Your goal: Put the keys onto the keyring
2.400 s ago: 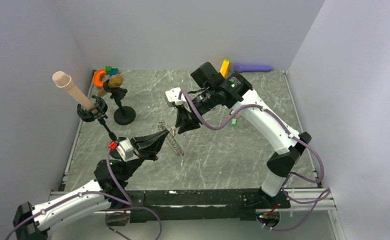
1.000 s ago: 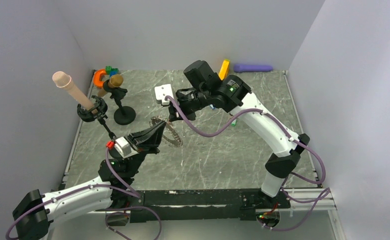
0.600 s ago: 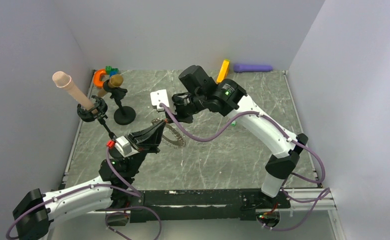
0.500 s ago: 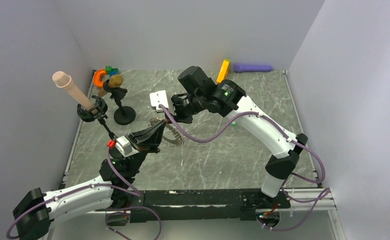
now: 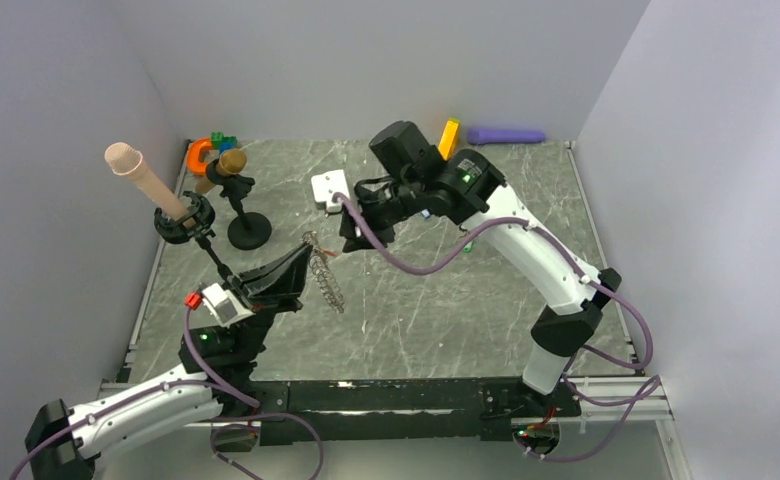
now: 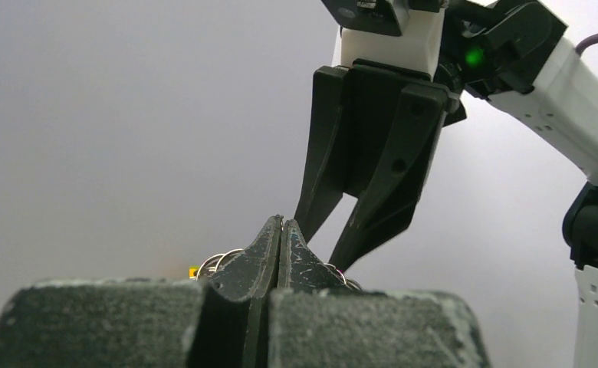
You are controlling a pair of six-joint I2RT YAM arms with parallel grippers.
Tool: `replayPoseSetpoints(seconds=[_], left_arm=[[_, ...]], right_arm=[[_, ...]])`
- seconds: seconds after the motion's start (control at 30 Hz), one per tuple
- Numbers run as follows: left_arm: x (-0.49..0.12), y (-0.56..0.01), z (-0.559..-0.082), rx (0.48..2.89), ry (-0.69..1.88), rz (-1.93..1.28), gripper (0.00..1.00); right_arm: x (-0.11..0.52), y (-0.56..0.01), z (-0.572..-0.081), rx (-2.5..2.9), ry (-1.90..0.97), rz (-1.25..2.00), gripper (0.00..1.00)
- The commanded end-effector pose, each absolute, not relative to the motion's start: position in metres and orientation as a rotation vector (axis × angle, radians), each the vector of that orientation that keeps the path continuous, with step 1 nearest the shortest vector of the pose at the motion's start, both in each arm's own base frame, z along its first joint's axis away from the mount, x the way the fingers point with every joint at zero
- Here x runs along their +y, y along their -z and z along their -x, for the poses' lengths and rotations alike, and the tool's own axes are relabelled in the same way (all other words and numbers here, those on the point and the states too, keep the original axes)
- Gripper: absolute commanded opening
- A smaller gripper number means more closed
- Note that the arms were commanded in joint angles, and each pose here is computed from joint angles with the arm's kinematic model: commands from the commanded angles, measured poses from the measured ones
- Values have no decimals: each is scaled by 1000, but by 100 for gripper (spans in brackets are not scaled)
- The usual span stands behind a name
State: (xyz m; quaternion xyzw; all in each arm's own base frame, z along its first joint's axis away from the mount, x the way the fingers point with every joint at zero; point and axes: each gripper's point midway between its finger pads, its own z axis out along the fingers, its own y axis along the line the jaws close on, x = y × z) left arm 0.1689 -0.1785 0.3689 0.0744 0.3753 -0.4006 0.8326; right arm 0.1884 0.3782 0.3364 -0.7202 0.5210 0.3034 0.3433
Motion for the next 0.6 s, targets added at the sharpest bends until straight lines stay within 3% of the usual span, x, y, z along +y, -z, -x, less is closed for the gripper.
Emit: replayPoseSetpoints(seconds=[0.0,0.23,0.57], left_arm=[[-176,-364,-161,806,850,-205,0],[-180,-361,-148,798,876,-282,0],[-187,-364,-137,767,921,-334,0]], right_arm=[[365,-377,-181,1232,-897,1835,38],[380,-380,-168,1137,-1083,1848,41],[397,-377,-146,1062,-1278,1869,36]])
